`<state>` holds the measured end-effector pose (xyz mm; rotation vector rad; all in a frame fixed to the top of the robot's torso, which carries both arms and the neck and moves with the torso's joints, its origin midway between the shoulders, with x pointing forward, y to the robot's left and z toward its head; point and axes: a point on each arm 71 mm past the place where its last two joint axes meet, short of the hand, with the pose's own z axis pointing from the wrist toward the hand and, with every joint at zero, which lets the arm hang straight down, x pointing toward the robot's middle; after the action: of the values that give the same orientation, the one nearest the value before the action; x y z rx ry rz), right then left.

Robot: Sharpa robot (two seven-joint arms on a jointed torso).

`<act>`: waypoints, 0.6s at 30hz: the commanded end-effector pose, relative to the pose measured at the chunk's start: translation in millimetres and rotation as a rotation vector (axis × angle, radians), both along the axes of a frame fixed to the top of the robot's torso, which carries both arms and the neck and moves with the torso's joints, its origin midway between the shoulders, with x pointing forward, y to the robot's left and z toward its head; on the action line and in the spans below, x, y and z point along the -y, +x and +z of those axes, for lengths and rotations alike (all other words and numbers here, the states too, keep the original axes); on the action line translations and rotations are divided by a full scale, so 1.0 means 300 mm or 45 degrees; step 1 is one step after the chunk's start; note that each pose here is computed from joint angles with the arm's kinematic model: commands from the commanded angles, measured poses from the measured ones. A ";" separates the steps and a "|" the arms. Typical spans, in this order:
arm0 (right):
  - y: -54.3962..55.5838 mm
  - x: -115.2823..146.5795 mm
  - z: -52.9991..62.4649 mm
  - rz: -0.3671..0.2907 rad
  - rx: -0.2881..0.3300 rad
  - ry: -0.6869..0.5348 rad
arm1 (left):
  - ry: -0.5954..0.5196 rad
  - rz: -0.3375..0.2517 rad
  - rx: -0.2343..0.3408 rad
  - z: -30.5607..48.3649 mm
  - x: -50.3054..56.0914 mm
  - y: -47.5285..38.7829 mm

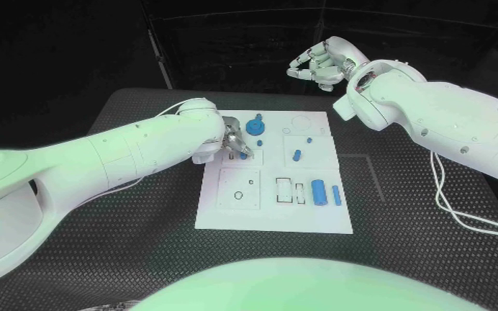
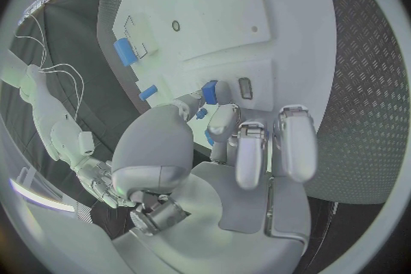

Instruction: Assemble the parts on the task board

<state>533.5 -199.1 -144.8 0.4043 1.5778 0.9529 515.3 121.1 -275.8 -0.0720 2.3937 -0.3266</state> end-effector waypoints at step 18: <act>0.002 -0.003 0.003 0.021 0.004 -0.003 | -0.005 0.020 0.026 -0.001 -0.003 0.001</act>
<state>534.2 -199.7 -145.5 0.4030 1.5813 0.9525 515.7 122.1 -276.6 -0.0865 2.3806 -0.3266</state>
